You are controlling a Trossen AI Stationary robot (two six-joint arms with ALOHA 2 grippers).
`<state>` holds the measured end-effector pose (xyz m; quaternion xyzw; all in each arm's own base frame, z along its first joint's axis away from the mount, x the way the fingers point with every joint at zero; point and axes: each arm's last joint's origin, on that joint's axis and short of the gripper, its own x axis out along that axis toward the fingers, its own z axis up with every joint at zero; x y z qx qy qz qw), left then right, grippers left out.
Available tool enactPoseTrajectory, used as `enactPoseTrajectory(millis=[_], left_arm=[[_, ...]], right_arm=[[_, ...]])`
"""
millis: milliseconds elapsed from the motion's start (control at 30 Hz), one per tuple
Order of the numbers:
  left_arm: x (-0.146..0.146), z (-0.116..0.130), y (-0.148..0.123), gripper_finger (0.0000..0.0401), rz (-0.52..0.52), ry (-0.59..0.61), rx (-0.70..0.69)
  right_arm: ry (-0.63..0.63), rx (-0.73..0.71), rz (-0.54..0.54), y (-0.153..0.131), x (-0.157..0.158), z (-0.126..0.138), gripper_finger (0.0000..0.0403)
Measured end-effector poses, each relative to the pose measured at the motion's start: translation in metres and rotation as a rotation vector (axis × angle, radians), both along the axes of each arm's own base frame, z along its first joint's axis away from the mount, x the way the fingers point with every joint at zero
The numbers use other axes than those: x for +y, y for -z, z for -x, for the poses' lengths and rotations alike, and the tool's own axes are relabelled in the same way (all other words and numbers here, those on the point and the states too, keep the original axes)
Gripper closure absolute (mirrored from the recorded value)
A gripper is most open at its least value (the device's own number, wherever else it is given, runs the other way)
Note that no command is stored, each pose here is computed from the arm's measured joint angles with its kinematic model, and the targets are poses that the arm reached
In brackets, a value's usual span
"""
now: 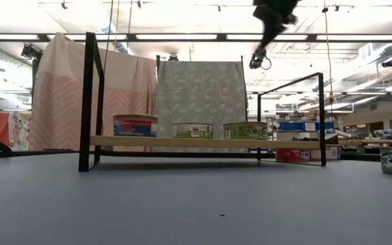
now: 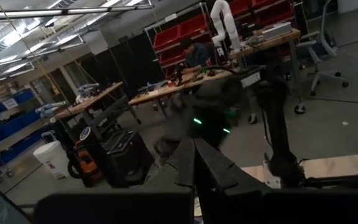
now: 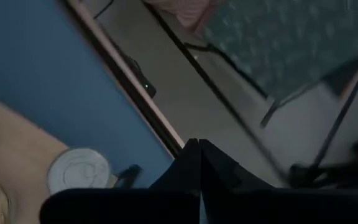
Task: Stack canned seafood by type on shelf
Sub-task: Put the red tuna can on the shelf
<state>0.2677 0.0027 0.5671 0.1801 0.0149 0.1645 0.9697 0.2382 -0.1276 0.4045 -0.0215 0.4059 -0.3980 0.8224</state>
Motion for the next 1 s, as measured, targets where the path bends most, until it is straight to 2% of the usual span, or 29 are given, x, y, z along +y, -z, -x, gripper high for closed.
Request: enactPoseTrajectory(millis=[133, 300, 467, 567, 700, 900, 1000], left_arm=[[-0.005, 0.004, -0.002, 0.0395, 0.001, 0.019, -0.01], [-0.016, 0.006, -0.004, 0.0395, 0.002, 0.06, -0.024], [-0.023, 0.009, -0.008, 0.0395, 0.004, 0.088, -0.057], [-0.025, 0.009, -0.009, 0.0395, 0.006, 0.098, -0.074], [-0.028, 0.01, -0.011, 0.0395, 0.008, 0.109, -0.092], [-0.029, 0.01, -0.014, 0.0395, 0.01, 0.113, -0.117], [-0.029, 0.01, -0.014, 0.0395, 0.011, 0.113, -0.125]], right_arm=[[0.124, -0.138, -0.095, 0.0, -0.019, 0.042, 0.0398], [0.247, -0.169, -0.156, 0.026, -0.031, 0.077, 0.04], [0.323, -0.181, -0.326, 0.079, -0.042, 0.092, 0.0401], [0.408, -0.151, -0.363, 0.108, -0.046, 0.101, 0.0401], [0.463, -0.195, -0.376, 0.128, -0.049, 0.109, 0.0402], [0.534, -0.309, -0.55, 0.156, -0.058, 0.122, 0.0402], [0.552, -0.328, -0.579, 0.162, -0.06, 0.128, 0.0402]])
